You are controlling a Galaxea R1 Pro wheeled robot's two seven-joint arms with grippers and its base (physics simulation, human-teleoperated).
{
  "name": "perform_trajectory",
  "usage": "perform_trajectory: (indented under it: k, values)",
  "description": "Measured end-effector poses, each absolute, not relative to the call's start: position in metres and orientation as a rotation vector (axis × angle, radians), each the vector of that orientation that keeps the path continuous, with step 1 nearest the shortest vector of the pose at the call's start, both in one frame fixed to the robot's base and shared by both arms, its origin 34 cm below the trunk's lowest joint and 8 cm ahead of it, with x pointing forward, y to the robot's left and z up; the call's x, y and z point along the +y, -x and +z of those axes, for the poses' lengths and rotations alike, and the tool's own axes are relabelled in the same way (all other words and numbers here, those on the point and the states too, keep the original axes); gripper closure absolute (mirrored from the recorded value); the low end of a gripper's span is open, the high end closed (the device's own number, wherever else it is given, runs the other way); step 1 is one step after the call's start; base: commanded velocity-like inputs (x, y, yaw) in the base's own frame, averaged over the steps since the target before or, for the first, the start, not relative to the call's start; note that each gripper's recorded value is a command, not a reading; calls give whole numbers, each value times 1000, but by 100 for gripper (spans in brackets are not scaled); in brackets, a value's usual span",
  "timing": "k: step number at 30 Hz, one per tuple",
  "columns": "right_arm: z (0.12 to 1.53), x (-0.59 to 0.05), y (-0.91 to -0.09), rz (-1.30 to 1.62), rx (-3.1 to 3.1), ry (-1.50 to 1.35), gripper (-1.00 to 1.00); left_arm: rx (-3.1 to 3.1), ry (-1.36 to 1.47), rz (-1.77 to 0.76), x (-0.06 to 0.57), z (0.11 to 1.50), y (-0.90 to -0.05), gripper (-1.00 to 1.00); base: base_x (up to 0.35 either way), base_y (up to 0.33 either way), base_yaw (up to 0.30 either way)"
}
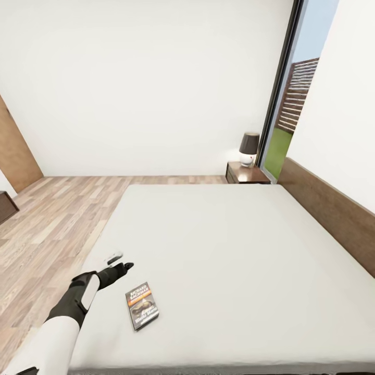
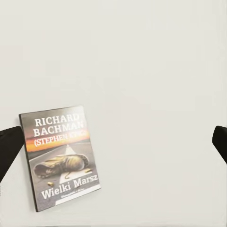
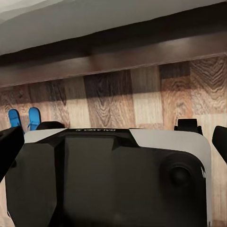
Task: In the bedroom, move the book from the bed onto either nightstand, and place the two sandals side by side next to the bed.
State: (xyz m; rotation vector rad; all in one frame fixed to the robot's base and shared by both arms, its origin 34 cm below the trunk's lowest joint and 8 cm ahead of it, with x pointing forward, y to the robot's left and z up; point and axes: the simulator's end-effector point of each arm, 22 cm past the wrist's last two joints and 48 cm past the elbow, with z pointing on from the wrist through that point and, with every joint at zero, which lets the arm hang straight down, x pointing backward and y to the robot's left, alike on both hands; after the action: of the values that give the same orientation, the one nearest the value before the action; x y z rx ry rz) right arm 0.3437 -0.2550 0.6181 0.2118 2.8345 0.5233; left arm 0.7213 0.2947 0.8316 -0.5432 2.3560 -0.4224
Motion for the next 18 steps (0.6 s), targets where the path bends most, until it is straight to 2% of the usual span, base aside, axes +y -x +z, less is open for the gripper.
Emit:
perform_trajectory:
  k: [18]
  values:
    - [612,-255,-333,524,2862,-221,-100,2411,476,-408,282,814,-717,-100,0,0,0]
